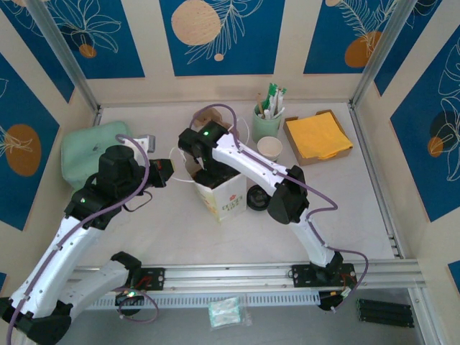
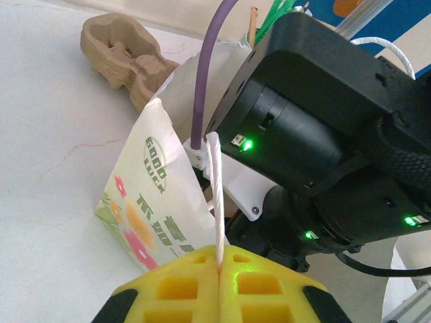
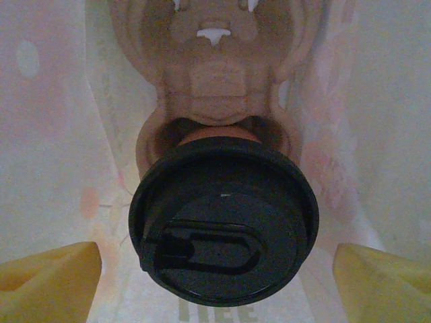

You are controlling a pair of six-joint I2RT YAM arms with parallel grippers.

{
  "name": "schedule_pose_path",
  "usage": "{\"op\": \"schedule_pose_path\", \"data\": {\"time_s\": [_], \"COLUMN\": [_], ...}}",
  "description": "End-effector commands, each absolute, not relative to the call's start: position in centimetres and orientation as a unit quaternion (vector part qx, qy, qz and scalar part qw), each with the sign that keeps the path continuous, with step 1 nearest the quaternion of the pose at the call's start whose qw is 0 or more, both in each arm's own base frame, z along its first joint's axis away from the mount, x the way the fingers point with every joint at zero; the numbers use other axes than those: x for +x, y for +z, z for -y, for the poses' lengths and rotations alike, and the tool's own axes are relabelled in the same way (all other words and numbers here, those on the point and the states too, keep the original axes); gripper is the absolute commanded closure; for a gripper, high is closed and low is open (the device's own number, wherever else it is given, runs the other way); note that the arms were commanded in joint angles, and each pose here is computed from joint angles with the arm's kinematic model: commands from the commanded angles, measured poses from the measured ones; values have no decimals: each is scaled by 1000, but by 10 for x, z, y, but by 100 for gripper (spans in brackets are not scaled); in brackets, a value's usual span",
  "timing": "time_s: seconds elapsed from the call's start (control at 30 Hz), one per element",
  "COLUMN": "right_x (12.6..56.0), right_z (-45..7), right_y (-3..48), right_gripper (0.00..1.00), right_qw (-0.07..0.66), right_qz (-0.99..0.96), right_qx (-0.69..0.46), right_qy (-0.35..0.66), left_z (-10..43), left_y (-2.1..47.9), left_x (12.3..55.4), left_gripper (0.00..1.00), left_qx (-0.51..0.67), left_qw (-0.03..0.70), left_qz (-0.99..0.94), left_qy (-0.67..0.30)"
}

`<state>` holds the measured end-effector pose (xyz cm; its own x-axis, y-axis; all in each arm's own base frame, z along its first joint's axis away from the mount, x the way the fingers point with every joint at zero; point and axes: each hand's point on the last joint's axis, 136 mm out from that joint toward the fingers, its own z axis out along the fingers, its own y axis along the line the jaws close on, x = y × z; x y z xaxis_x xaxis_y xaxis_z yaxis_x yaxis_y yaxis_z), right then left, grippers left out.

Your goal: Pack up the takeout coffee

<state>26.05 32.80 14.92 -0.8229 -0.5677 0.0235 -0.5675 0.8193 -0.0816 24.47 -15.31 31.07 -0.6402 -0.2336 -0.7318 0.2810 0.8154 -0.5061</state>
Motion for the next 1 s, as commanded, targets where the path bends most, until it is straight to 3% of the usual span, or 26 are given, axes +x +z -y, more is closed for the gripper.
{"op": "schedule_pose_path", "data": {"time_s": [0.0, 0.97], "right_x": [247, 250], "right_z": [-313, -313], "right_y": [157, 199], "right_gripper": [10, 9], "right_qw": [-29, 19], "right_qz": [-951, -954], "right_qx": [-302, -298], "right_qy": [-65, -38], "left_z": [152, 156], "left_y": [319, 321], "left_x": [244, 247], "left_gripper": [100, 100], "left_qx": [12, 16], "left_qw": [425, 423], "left_qz": [-851, -851], "left_qy": [-310, -311]}}
